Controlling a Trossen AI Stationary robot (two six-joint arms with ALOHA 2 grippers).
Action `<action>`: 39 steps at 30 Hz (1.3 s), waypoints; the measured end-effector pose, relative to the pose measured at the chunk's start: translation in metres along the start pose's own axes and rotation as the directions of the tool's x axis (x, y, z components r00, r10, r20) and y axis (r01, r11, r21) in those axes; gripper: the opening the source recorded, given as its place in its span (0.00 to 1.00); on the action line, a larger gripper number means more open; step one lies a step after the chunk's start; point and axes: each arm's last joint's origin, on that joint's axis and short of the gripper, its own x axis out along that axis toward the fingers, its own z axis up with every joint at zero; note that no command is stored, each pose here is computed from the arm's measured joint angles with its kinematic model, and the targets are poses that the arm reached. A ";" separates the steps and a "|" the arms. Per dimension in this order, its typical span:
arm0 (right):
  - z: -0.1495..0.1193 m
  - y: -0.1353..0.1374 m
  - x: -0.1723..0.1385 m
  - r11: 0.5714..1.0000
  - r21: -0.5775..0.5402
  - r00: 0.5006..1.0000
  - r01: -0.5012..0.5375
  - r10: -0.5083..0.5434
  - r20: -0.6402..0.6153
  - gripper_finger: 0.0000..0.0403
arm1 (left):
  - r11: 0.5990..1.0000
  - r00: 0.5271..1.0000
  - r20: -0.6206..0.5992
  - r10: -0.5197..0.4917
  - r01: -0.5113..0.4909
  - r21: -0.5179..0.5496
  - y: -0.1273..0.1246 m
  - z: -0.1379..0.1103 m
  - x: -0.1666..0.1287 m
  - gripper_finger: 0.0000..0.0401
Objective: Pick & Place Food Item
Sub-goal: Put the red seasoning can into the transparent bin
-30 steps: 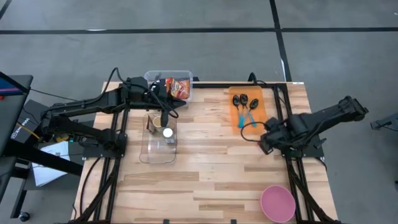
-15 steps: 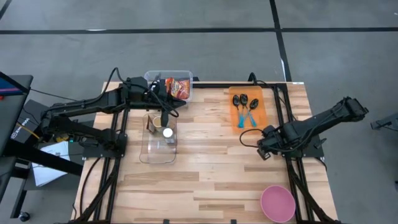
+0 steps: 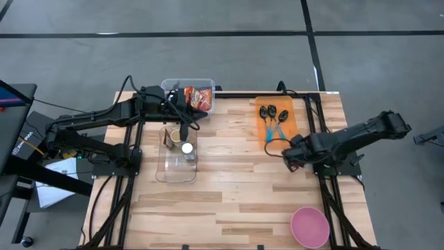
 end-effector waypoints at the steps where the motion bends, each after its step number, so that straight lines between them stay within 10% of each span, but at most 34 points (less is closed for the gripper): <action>1: 0.003 0.001 0.001 1.000 0.005 1.000 0.010 -0.010 -0.008 0.00 | 1.000 1.000 0.003 0.011 -0.011 0.000 0.000 0.000 0.000 0.00; 21: 0.016 0.020 0.037 0.995 -0.067 0.994 0.068 -0.074 -0.084 0.00 | 1.000 1.000 -0.002 0.019 -0.019 -0.023 0.000 0.000 0.000 0.00; 39: 0.029 0.069 0.014 0.898 -0.019 0.897 -0.440 0.440 0.043 0.00 | 1.000 1.000 -0.007 0.019 -0.019 -0.023 0.001 -0.001 0.000 0.00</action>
